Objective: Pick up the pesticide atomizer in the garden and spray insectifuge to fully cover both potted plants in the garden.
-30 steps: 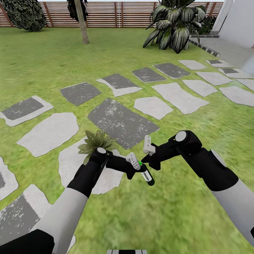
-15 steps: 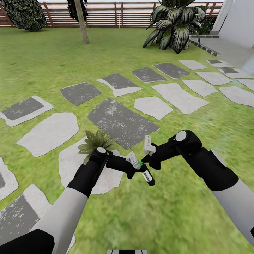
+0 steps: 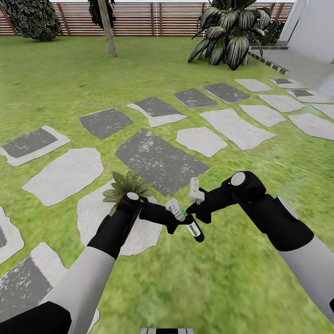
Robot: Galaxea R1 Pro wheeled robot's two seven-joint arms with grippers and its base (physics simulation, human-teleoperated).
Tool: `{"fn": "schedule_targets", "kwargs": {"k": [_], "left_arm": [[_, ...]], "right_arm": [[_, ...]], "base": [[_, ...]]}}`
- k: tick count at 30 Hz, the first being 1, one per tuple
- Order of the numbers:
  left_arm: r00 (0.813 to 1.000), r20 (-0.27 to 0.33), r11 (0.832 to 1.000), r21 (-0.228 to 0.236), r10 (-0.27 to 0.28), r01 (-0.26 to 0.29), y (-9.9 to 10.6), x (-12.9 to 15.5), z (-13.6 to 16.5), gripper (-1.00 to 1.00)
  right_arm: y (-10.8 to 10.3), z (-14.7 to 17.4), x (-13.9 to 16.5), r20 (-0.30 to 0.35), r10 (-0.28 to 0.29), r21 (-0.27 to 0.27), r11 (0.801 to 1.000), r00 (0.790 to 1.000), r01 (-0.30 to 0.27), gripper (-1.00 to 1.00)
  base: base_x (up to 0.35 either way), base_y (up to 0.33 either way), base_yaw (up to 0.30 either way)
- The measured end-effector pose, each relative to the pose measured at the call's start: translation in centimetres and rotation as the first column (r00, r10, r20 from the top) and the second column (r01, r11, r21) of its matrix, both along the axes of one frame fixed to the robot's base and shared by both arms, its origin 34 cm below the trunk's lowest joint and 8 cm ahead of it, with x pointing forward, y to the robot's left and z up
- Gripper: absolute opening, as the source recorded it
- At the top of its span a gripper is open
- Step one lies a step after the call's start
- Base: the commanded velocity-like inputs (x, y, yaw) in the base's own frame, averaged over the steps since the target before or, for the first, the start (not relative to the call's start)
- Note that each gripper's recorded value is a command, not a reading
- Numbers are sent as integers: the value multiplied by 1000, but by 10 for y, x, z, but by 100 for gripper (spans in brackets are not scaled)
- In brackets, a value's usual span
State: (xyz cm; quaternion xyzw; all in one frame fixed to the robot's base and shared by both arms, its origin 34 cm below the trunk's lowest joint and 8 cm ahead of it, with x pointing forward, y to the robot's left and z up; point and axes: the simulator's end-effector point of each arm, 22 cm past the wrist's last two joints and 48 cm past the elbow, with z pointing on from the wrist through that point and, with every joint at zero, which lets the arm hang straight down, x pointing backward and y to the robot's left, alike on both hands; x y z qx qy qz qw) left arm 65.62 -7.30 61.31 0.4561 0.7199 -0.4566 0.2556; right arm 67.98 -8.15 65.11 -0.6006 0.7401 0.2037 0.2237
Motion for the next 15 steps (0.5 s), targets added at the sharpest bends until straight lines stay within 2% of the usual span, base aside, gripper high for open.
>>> {"fn": "schedule_targets", "kwargs": {"k": [15], "left_arm": [[1000, 5, 1000, -1, 1, -1, 0, 1, 2, -100]], "right_arm": [[0, 0, 0, -1, 0, 0, 1000, 1000, 0, -100]], "base": [[0, 0, 0]]}}
